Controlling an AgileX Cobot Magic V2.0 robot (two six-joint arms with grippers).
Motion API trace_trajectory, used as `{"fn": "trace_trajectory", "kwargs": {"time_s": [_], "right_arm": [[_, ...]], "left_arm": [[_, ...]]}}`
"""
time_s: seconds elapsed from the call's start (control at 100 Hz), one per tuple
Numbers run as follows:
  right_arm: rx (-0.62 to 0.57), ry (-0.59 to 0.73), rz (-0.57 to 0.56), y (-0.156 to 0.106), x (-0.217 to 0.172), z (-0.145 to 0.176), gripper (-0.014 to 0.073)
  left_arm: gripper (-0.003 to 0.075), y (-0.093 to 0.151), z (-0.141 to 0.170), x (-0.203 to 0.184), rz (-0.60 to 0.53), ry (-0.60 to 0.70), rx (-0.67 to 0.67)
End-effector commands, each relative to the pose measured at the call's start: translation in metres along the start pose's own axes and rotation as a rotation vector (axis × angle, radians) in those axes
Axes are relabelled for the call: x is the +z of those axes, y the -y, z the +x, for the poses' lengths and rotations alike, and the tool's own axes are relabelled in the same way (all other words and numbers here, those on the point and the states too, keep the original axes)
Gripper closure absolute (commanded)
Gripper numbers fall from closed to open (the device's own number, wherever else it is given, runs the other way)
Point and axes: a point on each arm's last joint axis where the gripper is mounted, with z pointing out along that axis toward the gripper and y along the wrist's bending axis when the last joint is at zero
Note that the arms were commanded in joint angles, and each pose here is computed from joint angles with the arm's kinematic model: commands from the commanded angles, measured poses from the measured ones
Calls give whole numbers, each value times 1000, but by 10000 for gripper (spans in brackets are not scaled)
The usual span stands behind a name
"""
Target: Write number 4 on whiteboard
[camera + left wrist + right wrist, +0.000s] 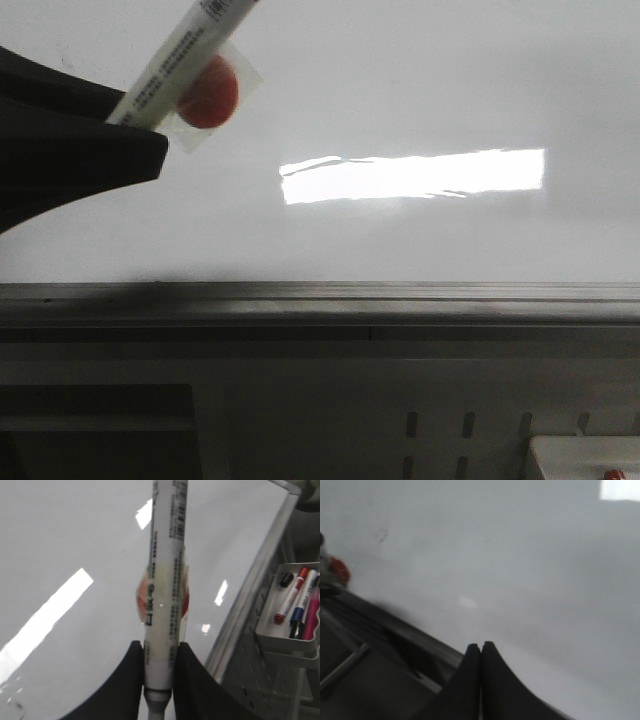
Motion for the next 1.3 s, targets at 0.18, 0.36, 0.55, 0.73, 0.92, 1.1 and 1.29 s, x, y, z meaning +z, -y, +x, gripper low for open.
{"fn": "trace_trajectory", "kwargs": {"time_s": [0.18, 0.36, 0.55, 0.73, 0.92, 1.1, 1.29], "right_arm": [[-100, -51, -248, -46, 40, -43, 242], [-179, -93, -336, -73, 64, -53, 147], [-195, -113, -354, -84, 82, -60, 149], [-193, -88, -348, -85, 86, -64, 249], [-196, -107, -349, -86, 89, -61, 418], [-196, -111, -349, -86, 90, -61, 659], [-219, -105, -342, -85, 90, -61, 659]], "left_arm": [[741, -2, -20, 0, 13, 152, 75], [741, 3, -22, -1, 58, 178, 138], [741, 3, -22, -1, 58, 174, 138], [741, 3, -21, -1, 59, 166, 139], [741, 3, -21, -1, 60, 167, 140], [720, 2, -24, -1, 51, 199, 132], [462, -4, -23, -1, -10, 179, 52]]}}
